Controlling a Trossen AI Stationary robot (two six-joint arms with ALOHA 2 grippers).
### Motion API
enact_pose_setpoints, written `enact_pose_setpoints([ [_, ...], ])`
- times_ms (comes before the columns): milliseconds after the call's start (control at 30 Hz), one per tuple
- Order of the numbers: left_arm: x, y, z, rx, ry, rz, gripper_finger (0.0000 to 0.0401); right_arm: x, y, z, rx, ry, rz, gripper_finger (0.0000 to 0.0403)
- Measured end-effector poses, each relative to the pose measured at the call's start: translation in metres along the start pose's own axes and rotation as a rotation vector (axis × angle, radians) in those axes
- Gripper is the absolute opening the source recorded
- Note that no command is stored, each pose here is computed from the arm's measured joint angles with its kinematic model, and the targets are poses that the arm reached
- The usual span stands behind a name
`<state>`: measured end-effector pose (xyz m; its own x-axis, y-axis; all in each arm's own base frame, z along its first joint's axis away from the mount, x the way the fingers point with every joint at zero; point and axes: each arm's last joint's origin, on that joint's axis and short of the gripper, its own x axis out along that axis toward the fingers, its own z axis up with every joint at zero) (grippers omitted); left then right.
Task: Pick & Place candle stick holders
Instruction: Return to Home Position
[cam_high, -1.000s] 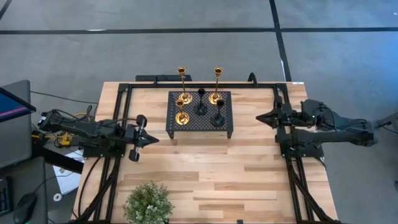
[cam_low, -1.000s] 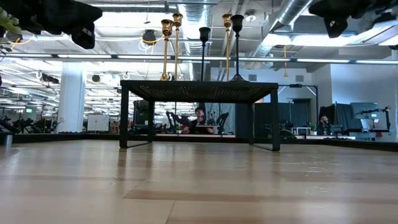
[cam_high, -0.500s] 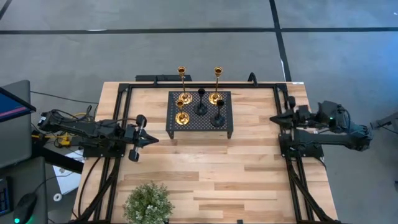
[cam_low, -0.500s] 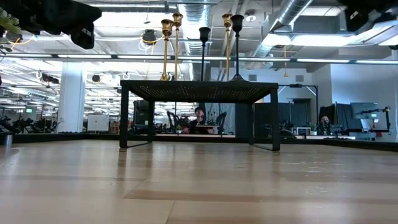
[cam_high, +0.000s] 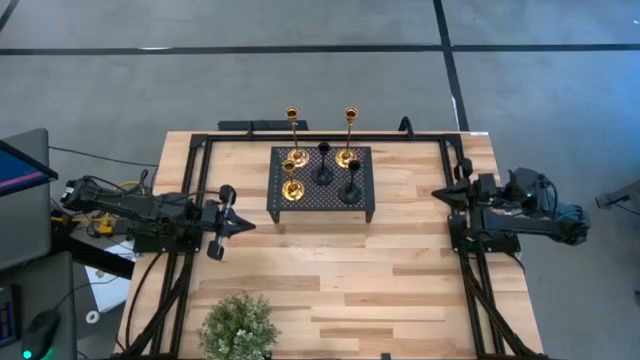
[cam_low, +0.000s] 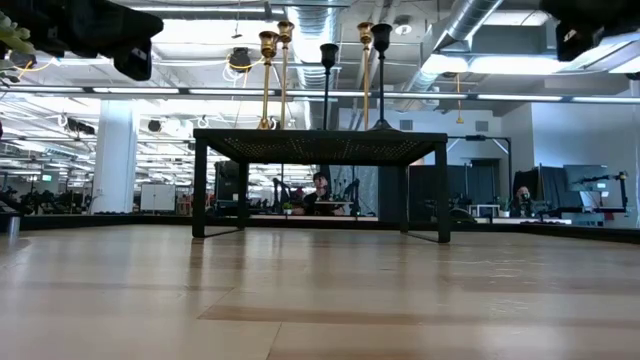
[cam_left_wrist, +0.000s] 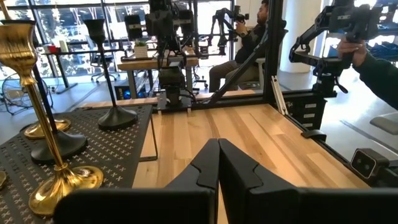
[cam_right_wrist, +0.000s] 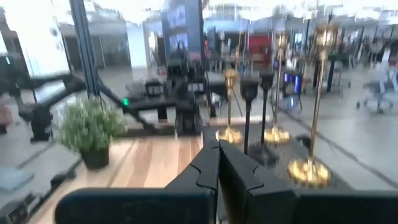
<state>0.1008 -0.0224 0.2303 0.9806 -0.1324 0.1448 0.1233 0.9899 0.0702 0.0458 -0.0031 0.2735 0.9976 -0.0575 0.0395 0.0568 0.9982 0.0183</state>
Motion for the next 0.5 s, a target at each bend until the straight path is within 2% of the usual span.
enact_pose_setpoints([
  [67,0.000,0.000,0.000,0.001,0.005,-0.004,0.0004,0.002,0.000,-0.005,-0.001,-0.012,0.000,0.0000],
  [133,0.000,0.000,-0.001,0.001,0.005,-0.011,0.0004,0.007,-0.001,-0.016,-0.002,0.040,-0.001,0.0000],
  [500,0.000,0.000,-0.001,-0.020,0.013,-0.012,0.0004,0.032,-0.002,-0.060,-0.029,0.030,-0.002,0.0000],
])
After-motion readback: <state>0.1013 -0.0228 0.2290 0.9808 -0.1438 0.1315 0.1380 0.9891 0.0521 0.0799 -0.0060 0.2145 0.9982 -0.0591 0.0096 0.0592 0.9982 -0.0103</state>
